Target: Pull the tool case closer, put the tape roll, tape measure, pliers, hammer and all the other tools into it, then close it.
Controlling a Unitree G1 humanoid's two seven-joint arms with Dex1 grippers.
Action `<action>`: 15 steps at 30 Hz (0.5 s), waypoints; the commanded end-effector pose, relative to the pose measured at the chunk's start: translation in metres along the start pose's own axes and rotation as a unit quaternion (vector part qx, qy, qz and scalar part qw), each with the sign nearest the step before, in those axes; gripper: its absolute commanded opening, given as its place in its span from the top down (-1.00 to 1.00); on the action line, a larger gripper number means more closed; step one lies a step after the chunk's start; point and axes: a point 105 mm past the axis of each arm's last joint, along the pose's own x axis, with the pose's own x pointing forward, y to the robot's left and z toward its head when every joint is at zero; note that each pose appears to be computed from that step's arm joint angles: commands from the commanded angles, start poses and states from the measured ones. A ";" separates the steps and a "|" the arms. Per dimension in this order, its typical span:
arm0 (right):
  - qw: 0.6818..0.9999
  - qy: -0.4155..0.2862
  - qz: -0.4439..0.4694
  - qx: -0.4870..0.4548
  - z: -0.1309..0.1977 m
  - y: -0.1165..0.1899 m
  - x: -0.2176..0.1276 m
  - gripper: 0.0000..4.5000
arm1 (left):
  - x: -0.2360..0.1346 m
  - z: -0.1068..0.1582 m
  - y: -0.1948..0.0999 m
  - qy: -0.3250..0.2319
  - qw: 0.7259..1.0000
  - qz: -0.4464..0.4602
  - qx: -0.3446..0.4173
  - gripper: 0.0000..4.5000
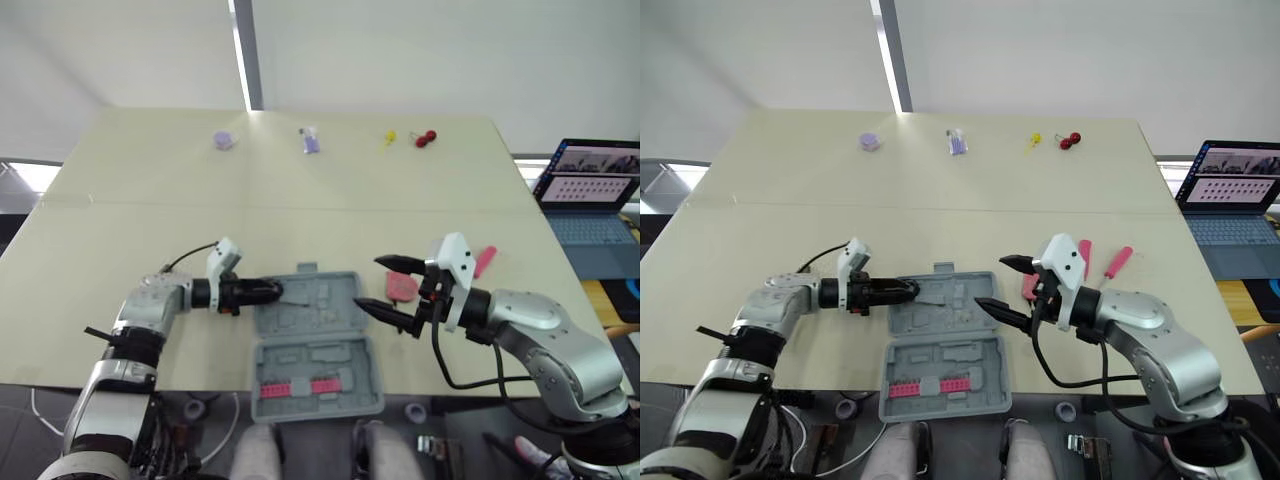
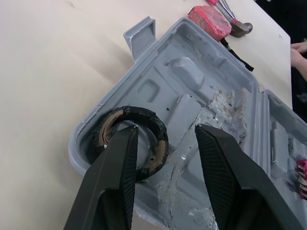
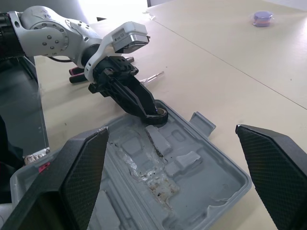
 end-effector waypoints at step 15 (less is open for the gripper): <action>1.000 -0.019 -0.001 -0.024 0.013 -0.001 0.000 -1.00 | 0.003 0.014 -0.002 -0.055 0.990 0.035 0.123 0.10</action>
